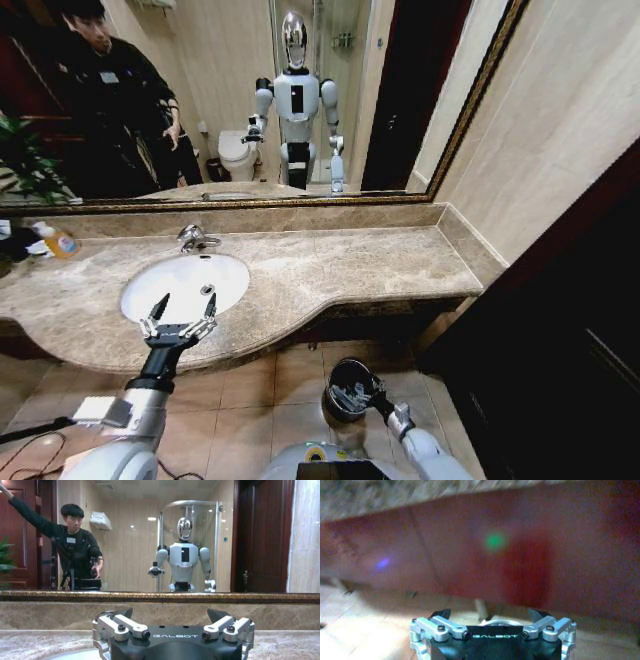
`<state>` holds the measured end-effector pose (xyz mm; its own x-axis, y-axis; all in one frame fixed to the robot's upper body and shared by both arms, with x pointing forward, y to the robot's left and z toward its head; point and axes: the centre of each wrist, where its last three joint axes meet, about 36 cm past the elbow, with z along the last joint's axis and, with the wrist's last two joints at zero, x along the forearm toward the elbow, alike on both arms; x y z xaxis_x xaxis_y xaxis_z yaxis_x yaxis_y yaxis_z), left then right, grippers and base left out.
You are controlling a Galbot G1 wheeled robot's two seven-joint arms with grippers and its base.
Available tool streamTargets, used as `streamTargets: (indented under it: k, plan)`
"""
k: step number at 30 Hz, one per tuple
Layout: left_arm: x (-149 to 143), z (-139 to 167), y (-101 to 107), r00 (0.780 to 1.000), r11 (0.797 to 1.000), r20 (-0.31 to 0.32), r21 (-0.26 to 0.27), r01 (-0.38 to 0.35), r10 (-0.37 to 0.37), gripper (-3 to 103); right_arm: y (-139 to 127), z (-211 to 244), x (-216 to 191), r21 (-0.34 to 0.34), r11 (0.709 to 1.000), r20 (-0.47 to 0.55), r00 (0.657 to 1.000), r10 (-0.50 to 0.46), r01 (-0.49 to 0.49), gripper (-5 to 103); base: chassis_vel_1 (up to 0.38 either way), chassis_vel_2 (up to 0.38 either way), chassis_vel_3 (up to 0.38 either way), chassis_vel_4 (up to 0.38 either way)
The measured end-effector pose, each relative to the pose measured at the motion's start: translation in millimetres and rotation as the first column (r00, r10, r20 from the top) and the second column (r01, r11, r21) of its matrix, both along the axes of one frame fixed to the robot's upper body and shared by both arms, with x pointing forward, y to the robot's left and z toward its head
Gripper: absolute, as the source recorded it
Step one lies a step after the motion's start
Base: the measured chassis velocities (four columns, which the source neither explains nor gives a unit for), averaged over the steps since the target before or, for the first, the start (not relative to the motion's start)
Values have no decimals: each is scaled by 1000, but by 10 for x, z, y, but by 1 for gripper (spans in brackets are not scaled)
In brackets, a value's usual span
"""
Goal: Pick up the trash from the sink and place it in the trash bin.
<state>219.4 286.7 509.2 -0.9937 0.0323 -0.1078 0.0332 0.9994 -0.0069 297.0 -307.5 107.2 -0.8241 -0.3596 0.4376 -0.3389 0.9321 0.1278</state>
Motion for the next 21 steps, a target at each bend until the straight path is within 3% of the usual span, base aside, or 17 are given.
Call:
streamTargets:
  k: [7,10,12,13,15,17,21]
  plan:
    - [0,0,0,1000,1000,0,0,0,0,100,-104,577,347,52,987,129,979,-158,152,100,0,0,0,0]
    - [0,0,0,1000,1000,0,0,0,0,100,-167,1011,442,69,967,211,944,-255,246,100,0,0,0,0]
    - [0,0,0,1000,1000,0,0,0,0,100,-179,1086,454,69,963,224,936,-271,262,100,0,0,0,0]
    - [0,0,0,1000,1000,0,0,0,0,100,-202,1276,492,66,951,268,913,-309,302,100,0,0,0,0]
    - [0,0,0,1000,1000,0,0,0,0,100,-209,1322,506,64,948,283,906,-316,311,100,0,0,0,0]
    - [0,0,0,1000,1000,0,0,0,0,100,-277,1528,551,44,939,357,873,-333,340,100,0,0,0,0]
    - [0,0,0,1000,1000,0,0,0,0,100,-306,1803,505,46,930,412,841,-350,364,100,0,0,0,0]
